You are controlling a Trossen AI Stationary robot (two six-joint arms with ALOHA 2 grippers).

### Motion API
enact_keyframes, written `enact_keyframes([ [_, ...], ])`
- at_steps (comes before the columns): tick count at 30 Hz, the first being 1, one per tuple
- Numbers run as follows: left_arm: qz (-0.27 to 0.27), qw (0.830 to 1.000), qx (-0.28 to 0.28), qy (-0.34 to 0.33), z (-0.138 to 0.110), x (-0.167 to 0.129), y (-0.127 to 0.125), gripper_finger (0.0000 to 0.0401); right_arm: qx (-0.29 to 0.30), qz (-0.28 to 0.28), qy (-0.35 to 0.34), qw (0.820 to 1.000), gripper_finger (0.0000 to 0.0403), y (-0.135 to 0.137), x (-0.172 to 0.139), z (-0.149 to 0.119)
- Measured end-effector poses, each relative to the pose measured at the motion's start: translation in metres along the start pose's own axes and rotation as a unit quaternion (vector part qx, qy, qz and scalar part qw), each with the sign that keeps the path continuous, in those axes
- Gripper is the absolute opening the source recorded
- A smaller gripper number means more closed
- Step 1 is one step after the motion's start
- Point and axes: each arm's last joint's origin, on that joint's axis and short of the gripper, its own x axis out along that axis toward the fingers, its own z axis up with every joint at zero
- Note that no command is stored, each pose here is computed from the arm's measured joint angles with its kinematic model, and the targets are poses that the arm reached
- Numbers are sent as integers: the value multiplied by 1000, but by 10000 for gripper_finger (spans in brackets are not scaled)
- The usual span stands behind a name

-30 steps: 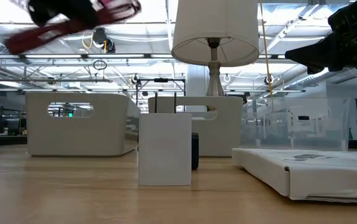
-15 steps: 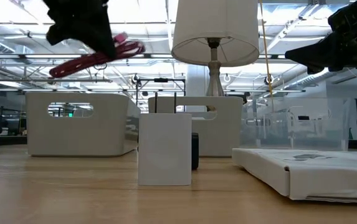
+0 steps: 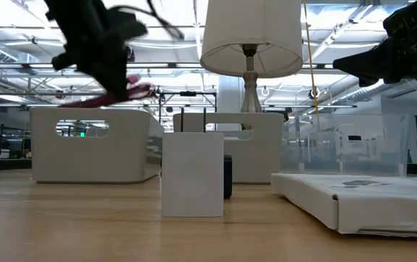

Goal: Pick and place items into bin
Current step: Put the pink charger cable into the left gray bin

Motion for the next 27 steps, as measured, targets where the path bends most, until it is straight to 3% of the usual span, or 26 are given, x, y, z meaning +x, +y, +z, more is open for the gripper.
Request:
enact_keyframes([
  [6, 34, 999, 10, 39, -12, 29, 1, 19, 0, 0, 0, 1000, 0, 0, 0, 0],
  [19, 19, 997, 28, 75, -11, 53, -7, 20, -1, 0, 3, 1000, 0, 0, 0, 0],
  [27, 14, 995, 49, 88, -13, 59, -10, 56, -1, 1, 5, 1000, 0, 0, 1, -1],
])
